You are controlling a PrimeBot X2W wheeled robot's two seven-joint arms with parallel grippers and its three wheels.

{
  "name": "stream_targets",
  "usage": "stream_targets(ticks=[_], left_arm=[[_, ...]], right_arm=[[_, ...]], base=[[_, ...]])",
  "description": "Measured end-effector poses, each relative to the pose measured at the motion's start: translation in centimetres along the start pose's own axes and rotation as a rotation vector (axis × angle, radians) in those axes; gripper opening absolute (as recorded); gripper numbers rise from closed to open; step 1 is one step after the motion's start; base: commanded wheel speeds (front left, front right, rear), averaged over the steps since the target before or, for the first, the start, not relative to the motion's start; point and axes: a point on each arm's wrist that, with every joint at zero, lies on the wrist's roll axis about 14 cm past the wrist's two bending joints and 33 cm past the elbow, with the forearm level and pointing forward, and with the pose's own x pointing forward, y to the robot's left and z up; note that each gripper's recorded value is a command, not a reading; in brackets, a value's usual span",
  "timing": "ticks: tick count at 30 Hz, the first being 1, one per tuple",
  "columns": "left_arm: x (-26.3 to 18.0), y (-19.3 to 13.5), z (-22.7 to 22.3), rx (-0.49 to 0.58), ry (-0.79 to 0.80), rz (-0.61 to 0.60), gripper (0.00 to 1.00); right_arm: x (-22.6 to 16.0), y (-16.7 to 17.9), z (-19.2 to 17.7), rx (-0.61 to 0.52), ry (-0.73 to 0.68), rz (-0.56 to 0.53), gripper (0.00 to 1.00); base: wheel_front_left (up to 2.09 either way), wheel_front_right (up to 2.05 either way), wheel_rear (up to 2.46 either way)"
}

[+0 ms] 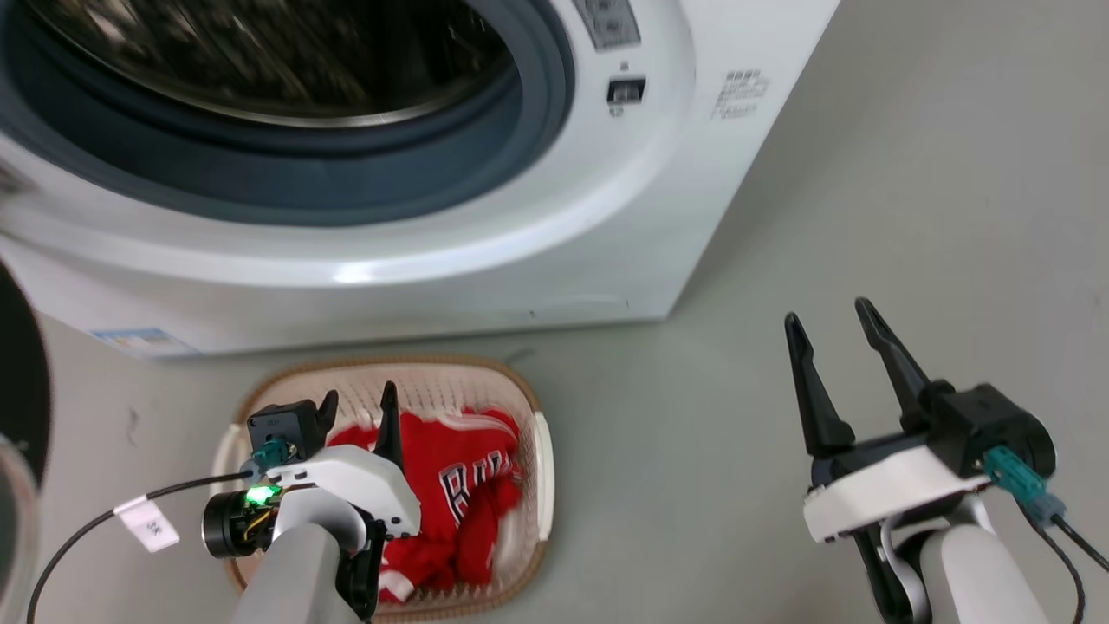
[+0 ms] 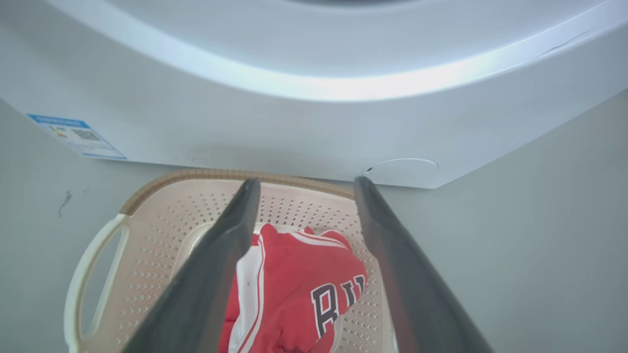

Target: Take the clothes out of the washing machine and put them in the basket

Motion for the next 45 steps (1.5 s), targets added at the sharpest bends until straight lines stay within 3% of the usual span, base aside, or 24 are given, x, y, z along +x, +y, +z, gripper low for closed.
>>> stream_targets(ticks=[9,17,28,45], left_arm=[[-5.8,-0.6,12.1,0.081,-0.403,-0.020,1.00],[-11.4,-1.1,17.4,0.153,-0.617,-0.024,1.00],[-16.8,-0.3,17.7,0.199,-0.710,0.017,1.00],[-17.5,0.5,15.6,0.191,-0.665,0.042,1.00]], right_arm=[[-3.2,0.2,4.9,-0.025,-0.111,-0.010,1.00],[-5.2,0.3,7.0,-0.033,-0.156,-0.018,1.00],[-7.7,0.2,8.1,-0.047,-0.181,-0.031,1.00],[-8.0,1.0,8.2,-0.048,-0.170,-0.010,1.00]], base=[[0.00,0.00,0.00],[0.00,0.00,0.00],[0.00,0.00,0.00],[0.00,0.00,0.00]])
